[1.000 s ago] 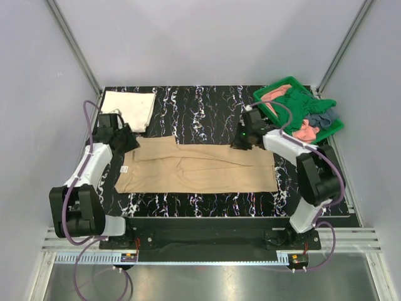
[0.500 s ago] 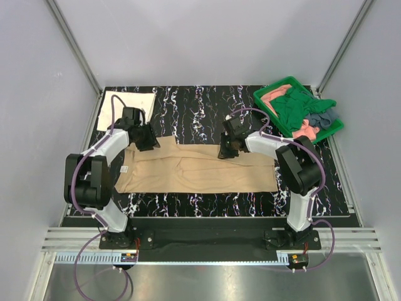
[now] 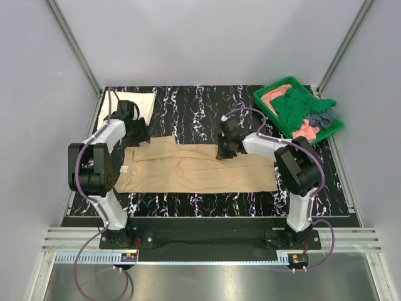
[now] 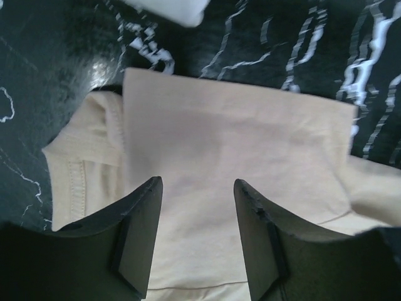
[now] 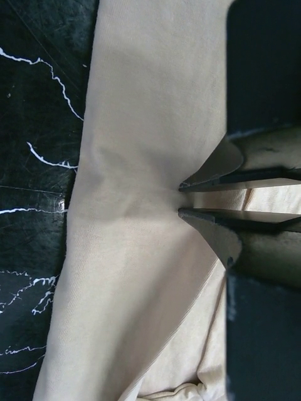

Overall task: Fold and stack the t-shirts
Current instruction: Fold the tshirt

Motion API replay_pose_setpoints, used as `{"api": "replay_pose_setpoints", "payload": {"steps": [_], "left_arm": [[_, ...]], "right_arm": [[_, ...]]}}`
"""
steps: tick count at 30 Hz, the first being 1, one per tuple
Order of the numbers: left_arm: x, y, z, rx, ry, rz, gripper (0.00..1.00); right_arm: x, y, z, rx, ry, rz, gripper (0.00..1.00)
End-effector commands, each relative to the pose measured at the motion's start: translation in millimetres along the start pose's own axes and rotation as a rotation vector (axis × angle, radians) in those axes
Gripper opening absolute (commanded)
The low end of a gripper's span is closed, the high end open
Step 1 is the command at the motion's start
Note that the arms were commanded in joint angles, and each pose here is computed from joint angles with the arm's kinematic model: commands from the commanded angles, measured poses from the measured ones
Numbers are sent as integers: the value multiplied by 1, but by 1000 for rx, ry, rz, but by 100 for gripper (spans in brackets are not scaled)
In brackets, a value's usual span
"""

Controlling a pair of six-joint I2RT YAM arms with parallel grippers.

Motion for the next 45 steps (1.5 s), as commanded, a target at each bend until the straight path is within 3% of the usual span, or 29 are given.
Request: {"api": "replay_pose_setpoints", "payload": {"steps": [1,9,15,16,21,24,28,39,43,45], "left_arm": [[18,9,-5,-1,17,-5,55],[23,19,-2,0,1,30,56],[23,12,7,44,-17,38,49],[21,12,7,48,-31,39,46],[14,16,-5,29,-80,40,9],[13,17,-14,13,-70,27,0],[11,13,-24,0,-60,31,0],[12,7,-26,12,-61,46,20],[12,6,-25,15,-57,45,27],[13,6,-24,17,-51,42,30]], "right_arm": [[1,-1,-2,-14,-29,-48,25],[53,60,-11,-117,154,-81,34],[100,92,6,-159,305,-146,38],[106,93,9,-160,324,-150,40],[130,97,40,-139,396,-177,45],[142,96,54,-135,424,-195,46],[154,96,68,-120,474,-207,47],[162,90,100,-95,500,-208,45],[166,91,102,-102,504,-210,38],[167,92,103,-104,505,-208,28]]}}
Point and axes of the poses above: each gripper's point midway between its finger pads, its own z axis out along the fingers, its own x axis along the line the jaws close on, y = z × x, the point moved 7 cm from there along -z, back along the fingers, and after that the axes turned 3 degrees about -z, right-handed, at the moved point
